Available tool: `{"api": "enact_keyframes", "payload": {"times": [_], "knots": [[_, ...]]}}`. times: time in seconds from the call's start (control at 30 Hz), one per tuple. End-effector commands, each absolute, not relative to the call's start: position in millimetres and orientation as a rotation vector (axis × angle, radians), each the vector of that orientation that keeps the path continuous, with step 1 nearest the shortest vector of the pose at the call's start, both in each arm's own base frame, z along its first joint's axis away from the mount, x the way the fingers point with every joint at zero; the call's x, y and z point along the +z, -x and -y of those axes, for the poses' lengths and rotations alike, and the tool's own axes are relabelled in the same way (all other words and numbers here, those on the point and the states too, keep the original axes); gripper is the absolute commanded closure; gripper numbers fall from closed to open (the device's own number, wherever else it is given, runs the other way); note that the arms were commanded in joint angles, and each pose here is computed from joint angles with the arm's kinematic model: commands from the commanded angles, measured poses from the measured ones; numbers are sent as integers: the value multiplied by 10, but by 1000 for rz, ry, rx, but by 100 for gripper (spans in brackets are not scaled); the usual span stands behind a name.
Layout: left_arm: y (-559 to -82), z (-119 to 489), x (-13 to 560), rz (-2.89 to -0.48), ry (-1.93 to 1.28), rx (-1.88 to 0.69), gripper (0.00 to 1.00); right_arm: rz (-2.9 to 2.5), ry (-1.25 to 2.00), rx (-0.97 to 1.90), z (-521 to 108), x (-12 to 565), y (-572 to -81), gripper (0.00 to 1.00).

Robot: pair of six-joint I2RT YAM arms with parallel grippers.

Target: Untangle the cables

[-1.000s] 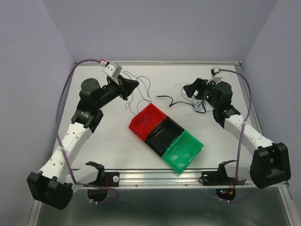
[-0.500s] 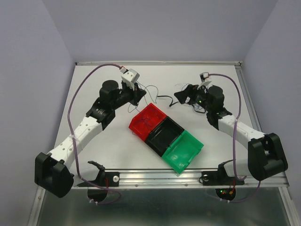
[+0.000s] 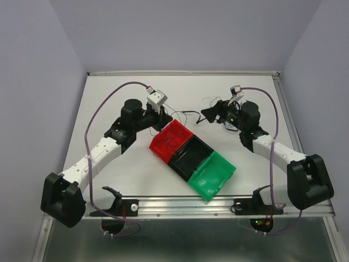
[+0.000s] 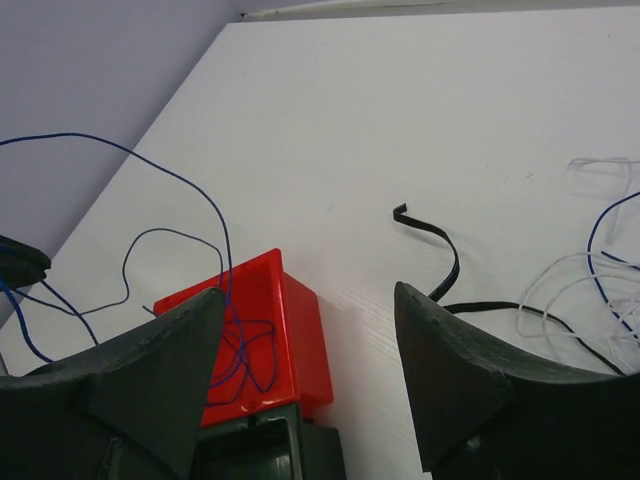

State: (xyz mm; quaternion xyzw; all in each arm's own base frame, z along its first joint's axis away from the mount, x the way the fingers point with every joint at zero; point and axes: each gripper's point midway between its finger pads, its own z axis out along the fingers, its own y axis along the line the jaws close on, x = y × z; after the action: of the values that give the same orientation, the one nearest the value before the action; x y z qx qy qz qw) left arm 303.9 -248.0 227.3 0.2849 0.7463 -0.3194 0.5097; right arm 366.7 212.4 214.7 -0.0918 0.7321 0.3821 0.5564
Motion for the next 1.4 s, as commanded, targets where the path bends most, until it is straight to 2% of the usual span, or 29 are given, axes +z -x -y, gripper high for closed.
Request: {"api": "enact_keyframes", "payload": {"times": [0.0,0.27,0.53,0.77,1.17,1.37], "knots": [[-2863,2574,2624,-1639,-750,-825,100,-1654,260,912,-2165,2301,-3600,27],[-2584,2657,2900,-1502,-814,-815,100,-1643,251,904,-2142,2335,-3577,28],[-2465,2832,2803,-1517,-853,-932,100,-1639,236,892,-2099,2340,-3545,29],[-2725,2794,2564,-1628,-730,-880,100,-1637,229,883,-2082,2339,-3537,30],[-3140,2068,2444,-1670,-329,-805,100,-1635,224,878,-2055,2341,-3499,33],[-3131,2177,2006,-1821,-531,-777,100,-1638,216,880,-2055,2341,-3508,34]]}}
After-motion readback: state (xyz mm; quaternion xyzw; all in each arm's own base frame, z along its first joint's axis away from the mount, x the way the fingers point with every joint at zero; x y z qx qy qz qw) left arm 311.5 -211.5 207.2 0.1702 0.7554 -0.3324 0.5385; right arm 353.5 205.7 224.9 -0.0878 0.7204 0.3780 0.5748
